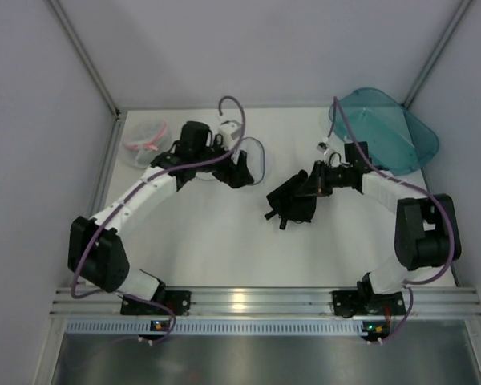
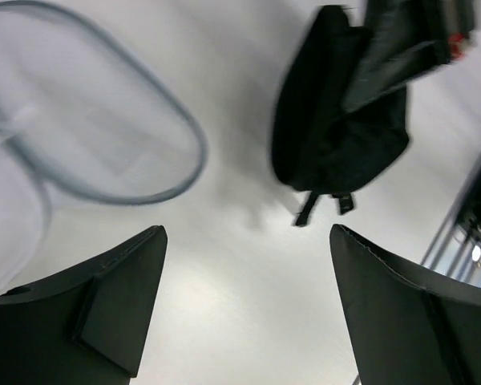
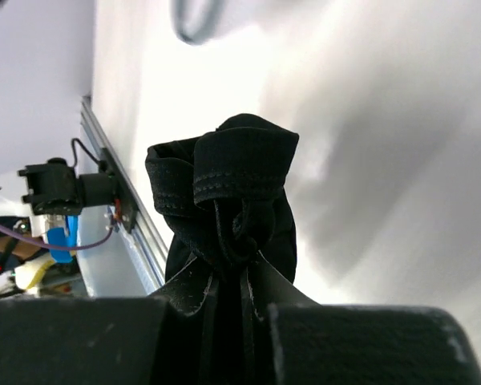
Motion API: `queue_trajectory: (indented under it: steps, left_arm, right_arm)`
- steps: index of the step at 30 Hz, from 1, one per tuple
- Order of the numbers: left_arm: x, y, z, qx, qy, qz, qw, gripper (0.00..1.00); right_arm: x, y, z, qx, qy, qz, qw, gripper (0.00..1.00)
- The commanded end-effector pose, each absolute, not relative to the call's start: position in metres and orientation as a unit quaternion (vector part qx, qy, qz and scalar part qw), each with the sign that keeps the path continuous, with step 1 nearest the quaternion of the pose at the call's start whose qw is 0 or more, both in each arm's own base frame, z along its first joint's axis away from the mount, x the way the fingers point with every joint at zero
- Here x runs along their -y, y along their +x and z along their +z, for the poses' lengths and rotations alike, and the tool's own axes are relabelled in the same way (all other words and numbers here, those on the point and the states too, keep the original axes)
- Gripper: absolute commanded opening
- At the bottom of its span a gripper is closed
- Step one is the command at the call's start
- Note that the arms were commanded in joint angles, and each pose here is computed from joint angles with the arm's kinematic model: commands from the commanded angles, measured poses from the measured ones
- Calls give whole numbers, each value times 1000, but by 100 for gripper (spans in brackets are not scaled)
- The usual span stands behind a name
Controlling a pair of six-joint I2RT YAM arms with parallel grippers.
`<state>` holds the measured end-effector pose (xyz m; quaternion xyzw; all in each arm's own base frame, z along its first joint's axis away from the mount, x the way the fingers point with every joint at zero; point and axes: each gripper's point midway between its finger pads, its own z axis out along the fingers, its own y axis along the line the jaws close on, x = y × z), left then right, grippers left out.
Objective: Place the bra in the laundry bag and zip it closed
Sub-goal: Pick up the bra from the center of the board, then place the bra in the laundry bag.
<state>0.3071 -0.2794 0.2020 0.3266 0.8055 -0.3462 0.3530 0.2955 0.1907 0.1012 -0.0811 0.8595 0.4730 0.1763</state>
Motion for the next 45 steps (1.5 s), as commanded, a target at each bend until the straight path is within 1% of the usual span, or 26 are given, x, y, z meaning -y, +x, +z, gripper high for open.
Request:
queue_trajectory:
  steps: [1, 4, 6, 7, 10, 12, 16, 19, 20, 22, 25, 29, 31, 34, 39, 40, 45]
  left_arm:
    - [223, 328, 215, -838, 241, -332, 360, 89]
    - [178, 353, 207, -861, 182, -278, 384, 89]
    - [161, 362, 197, -874, 158, -251, 385, 88]
    - [155, 366, 194, -879, 144, -245, 384, 87]
    - [146, 381, 179, -893, 115, -226, 371, 86]
    - [142, 389, 174, -896, 87, -232, 369, 84]
    - [104, 415, 159, -899, -18, -237, 369, 79]
    - [90, 422, 148, -892, -52, -262, 366, 76]
    - [93, 419, 143, -892, -50, -271, 359, 75]
    - [77, 424, 137, -890, -70, -265, 363, 74]
    - [70, 425, 123, -894, -89, -256, 358, 74]
    - [64, 430, 109, -894, -111, -253, 352, 74]
    - [63, 435, 103, -893, -118, -254, 353, 72]
    - [64, 439, 92, -891, -127, -259, 350, 68]
    - [69, 455, 79, -879, -135, -282, 359, 65]
    - [71, 456, 70, -881, -140, -287, 350, 64]
    - [75, 469, 53, -873, -162, -307, 341, 63]
  right_arm:
    - [-201, 311, 178, -811, -142, 506, 259, 0]
    - [-205, 321, 219, -787, -159, 515, 299, 0]
    - [-207, 326, 243, -776, -155, 520, 322, 0]
    - [-208, 337, 261, -763, -162, 516, 354, 0]
    - [-216, 350, 287, -751, -157, 518, 378, 0]
    - [-229, 357, 292, -746, -158, 526, 377, 0]
    - [-248, 378, 314, -729, -163, 525, 407, 0]
    - [-262, 396, 324, -717, -153, 526, 431, 0]
    - [-270, 401, 319, -719, -150, 527, 427, 0]
    - [-277, 413, 326, -712, -140, 527, 443, 0]
    - [-292, 429, 317, -714, -128, 525, 444, 0]
    - [-311, 450, 278, -736, -108, 515, 426, 0]
    - [-317, 459, 260, -744, -98, 512, 419, 0]
    - [-321, 471, 237, -752, -86, 505, 415, 0]
    - [-320, 487, 202, -774, -62, 474, 415, 0]
    - [-319, 489, 195, -779, -58, 469, 413, 0]
    - [-315, 490, 180, -789, -51, 454, 411, 0]
